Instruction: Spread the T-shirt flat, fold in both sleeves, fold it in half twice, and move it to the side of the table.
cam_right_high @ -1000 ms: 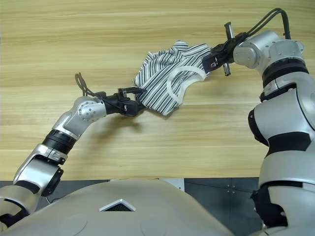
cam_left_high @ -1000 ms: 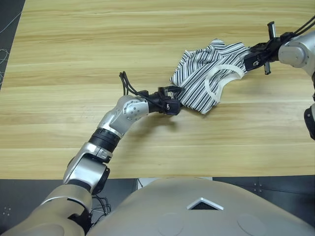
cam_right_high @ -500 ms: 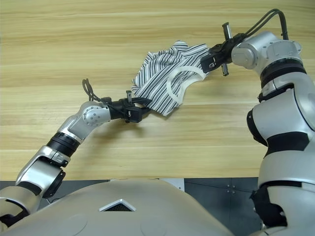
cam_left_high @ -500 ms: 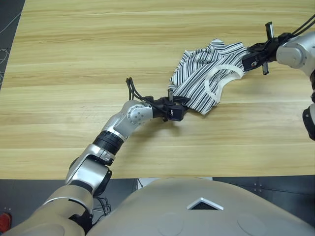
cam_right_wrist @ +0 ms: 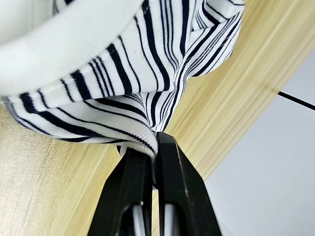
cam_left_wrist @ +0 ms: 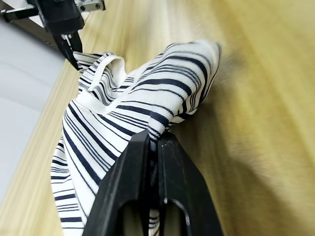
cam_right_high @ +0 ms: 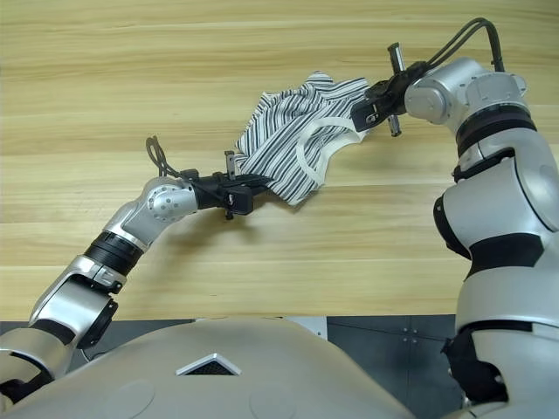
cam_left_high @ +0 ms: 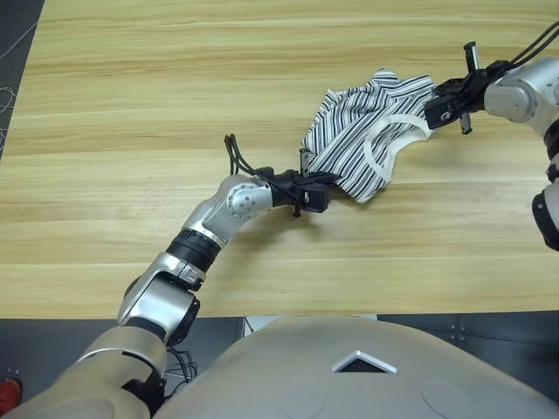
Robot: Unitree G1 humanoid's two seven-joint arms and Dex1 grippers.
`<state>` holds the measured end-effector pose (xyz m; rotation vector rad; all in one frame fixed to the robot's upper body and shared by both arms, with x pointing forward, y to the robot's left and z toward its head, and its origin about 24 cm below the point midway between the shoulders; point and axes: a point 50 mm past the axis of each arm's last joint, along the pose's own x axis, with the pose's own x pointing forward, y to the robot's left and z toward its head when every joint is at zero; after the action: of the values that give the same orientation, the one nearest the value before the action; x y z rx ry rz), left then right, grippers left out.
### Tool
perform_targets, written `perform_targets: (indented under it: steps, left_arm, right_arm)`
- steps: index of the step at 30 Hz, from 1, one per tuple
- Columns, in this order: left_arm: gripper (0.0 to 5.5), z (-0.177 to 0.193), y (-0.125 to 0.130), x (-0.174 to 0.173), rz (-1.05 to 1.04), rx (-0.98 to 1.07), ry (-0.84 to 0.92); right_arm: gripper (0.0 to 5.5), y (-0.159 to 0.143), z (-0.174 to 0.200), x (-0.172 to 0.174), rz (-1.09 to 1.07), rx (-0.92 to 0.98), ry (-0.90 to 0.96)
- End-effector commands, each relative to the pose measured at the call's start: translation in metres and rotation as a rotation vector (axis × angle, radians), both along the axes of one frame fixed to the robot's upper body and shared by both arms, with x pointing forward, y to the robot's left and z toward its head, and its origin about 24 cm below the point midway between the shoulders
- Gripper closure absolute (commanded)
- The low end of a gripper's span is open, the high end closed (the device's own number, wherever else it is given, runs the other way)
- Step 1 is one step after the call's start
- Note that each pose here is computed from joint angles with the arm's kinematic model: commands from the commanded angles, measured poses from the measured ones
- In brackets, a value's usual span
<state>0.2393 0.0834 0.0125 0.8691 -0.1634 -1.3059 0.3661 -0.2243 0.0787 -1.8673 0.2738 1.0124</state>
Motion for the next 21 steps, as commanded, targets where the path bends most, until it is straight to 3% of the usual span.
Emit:
perform_targets:
  steps: [1, 7, 12, 16, 19, 21]
  left_arm:
    - [5.38, 0.036, 0.015, 0.004, -0.020, -0.116, 0.001]
    - [5.38, 0.072, 0.056, 0.018, -0.007, -0.197, 0.050]
    - [5.38, 0.109, 0.085, 0.047, 0.086, -0.425, 0.129]
    - [5.38, 0.118, 0.101, 0.067, 0.229, -0.605, 0.268]
    - [5.38, 0.112, 0.114, 0.058, 0.170, -0.537, 0.344]
    - [5.38, 0.102, 0.129, 0.041, 0.097, -0.366, 0.395]
  right_arm:
    - [5.40, 0.003, 0.007, 0.001, -0.017, 0.092, 0.007]
    - [5.40, 0.016, 0.014, -0.001, -0.081, 0.364, 0.134]
    - [5.40, 0.037, 0.024, -0.010, -0.072, 0.894, 0.487]
    - [5.40, 0.037, 0.030, -0.013, -0.058, 1.129, 0.640]
    - [5.40, 0.029, 0.031, -0.017, -0.061, 1.195, 0.745]
    - [5.40, 0.020, 0.031, -0.024, -0.054, 1.171, 0.806]
